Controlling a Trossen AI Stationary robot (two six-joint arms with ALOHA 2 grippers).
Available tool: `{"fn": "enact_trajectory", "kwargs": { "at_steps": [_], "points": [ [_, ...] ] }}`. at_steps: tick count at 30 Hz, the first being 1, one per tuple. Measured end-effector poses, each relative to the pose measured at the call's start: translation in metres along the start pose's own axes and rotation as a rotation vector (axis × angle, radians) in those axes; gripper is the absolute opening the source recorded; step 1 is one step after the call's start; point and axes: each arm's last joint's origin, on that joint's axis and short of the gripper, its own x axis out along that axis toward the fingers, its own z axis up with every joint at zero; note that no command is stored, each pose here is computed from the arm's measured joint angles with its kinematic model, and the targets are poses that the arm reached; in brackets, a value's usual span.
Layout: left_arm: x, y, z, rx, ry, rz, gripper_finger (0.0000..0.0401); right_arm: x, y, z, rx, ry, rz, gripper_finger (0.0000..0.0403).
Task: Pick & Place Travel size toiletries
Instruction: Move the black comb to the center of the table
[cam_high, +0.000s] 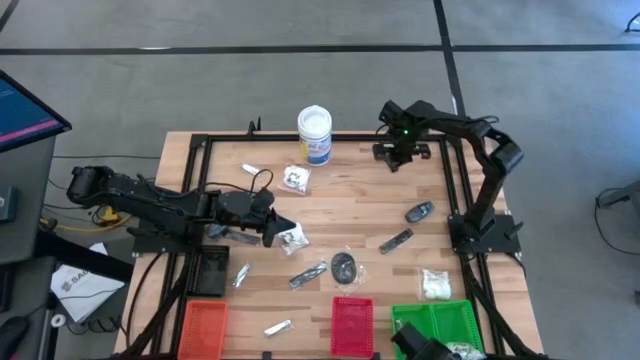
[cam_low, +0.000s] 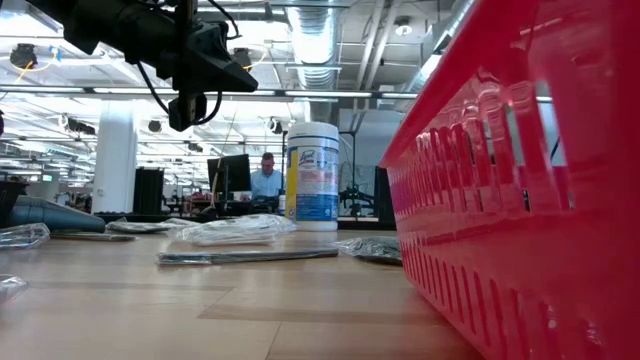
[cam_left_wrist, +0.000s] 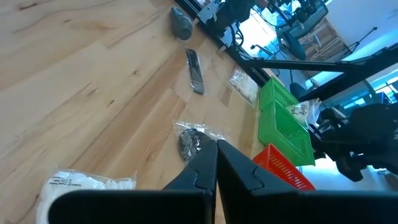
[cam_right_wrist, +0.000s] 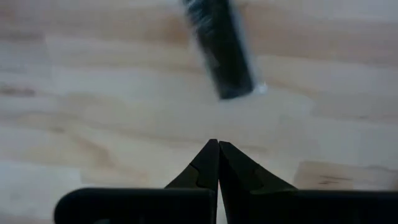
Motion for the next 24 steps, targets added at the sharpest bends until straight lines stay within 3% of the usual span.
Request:
{"fn": "enact_trajectory", "kwargs": {
  "at_steps": [4, 13, 24],
  "points": [
    [0.0, 0.0, 0.0, 0.0, 0.001, -0.001, 0.0, -0.012, 0.004, 0.011, 0.031, -0.026, 0.004, 0.0],
    [0.0, 0.002, 0.002, 0.023, -0.016, 0.018, 0.0, -0.065, 0.019, 0.04, -0.161, -0.208, 0.104, 0.0],
    [0.0, 0.005, 0.004, 0.003, -0.003, 0.004, 0.0, -0.041, 0.025, 0.054, -0.477, -0.178, -0.022, 0.0]
  ]
}}
